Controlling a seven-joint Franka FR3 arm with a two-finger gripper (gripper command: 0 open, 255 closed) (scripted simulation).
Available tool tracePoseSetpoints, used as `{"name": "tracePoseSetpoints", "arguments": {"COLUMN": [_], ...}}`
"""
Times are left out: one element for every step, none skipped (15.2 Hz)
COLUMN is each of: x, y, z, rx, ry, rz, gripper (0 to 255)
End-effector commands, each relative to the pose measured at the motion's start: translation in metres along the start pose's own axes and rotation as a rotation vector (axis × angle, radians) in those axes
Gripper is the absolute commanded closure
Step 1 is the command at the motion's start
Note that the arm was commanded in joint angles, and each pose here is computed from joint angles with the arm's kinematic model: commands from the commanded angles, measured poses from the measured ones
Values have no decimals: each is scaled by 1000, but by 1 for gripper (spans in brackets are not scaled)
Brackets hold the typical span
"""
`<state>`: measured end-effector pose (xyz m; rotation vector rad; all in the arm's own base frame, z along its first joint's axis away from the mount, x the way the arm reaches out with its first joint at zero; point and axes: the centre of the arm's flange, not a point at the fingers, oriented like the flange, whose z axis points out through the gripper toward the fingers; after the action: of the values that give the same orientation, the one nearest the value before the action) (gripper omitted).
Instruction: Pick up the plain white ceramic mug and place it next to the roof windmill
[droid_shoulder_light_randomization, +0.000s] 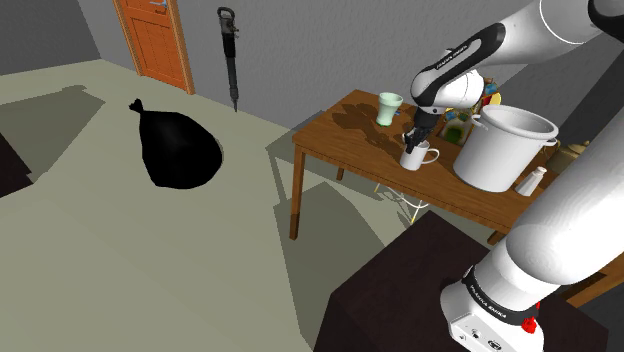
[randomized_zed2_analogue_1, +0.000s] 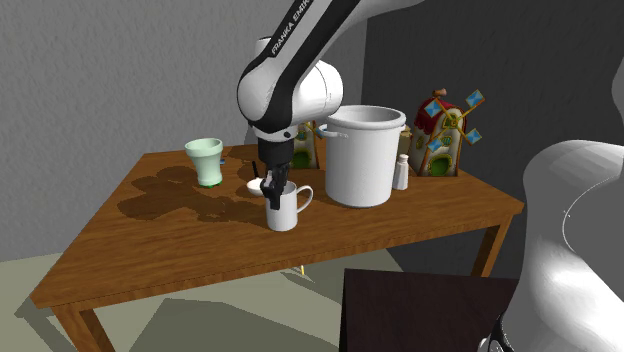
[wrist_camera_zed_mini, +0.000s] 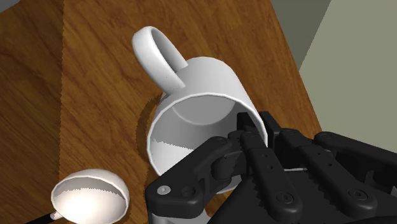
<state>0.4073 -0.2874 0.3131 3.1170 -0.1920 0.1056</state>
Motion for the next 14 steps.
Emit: {"name": "tracePoseSetpoints", "arguments": {"x": [0,0,0,0,1,1,1,2,2,3,3,3,4,4], "y": [0,0,0,0,0,0,0,0,0,1,1,1,1,1], "z": [0,0,0,-5,-11,-16,-21,-26,-32,-37,-42,-47,-53,-58], "rx": [0,0,0,0,0,0,0,0,0,0,0,0,0,0], "ry": [0,0,0,0,0,0,0,0,0,0,0,0,0,0], "rz": [0,0,0,0,0,0,0,0,0,0,0,0,0,0], "gripper": [255,255,255,255,255,255,255,255,255,255,255,255,255,255]}}
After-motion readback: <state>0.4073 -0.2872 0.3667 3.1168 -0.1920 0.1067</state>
